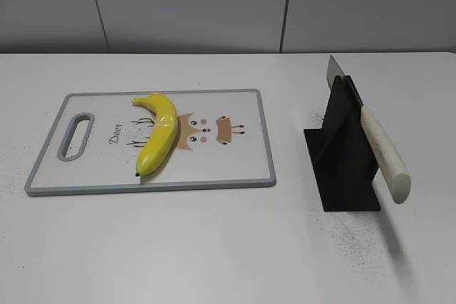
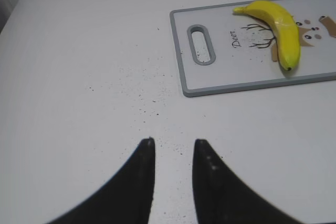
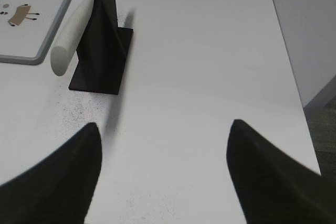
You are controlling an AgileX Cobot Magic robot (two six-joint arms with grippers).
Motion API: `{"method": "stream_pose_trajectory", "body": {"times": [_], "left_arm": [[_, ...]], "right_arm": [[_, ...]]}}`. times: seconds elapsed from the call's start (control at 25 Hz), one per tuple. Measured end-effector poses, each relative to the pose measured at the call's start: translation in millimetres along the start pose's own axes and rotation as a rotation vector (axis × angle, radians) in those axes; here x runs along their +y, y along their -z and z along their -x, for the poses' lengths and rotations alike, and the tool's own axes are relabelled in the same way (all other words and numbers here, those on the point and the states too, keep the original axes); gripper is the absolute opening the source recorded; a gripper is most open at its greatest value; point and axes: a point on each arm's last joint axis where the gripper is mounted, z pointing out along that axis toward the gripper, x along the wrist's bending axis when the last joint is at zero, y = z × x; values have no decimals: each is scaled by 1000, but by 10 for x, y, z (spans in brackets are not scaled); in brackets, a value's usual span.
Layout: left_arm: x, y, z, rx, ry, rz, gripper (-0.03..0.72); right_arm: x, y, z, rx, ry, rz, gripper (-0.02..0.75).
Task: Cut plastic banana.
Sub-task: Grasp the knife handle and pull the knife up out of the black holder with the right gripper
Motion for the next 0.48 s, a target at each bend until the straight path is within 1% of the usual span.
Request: {"method": "stream_pose_trajectory", "body": {"times": [0.36,0.48], "left_arm": [[0,0,0,0,0,0,221],[0,0,0,0,0,0,221]], "right_arm": [[3,0,0,0,0,3,561],[57,2,9,-10,3,62,561]]}}
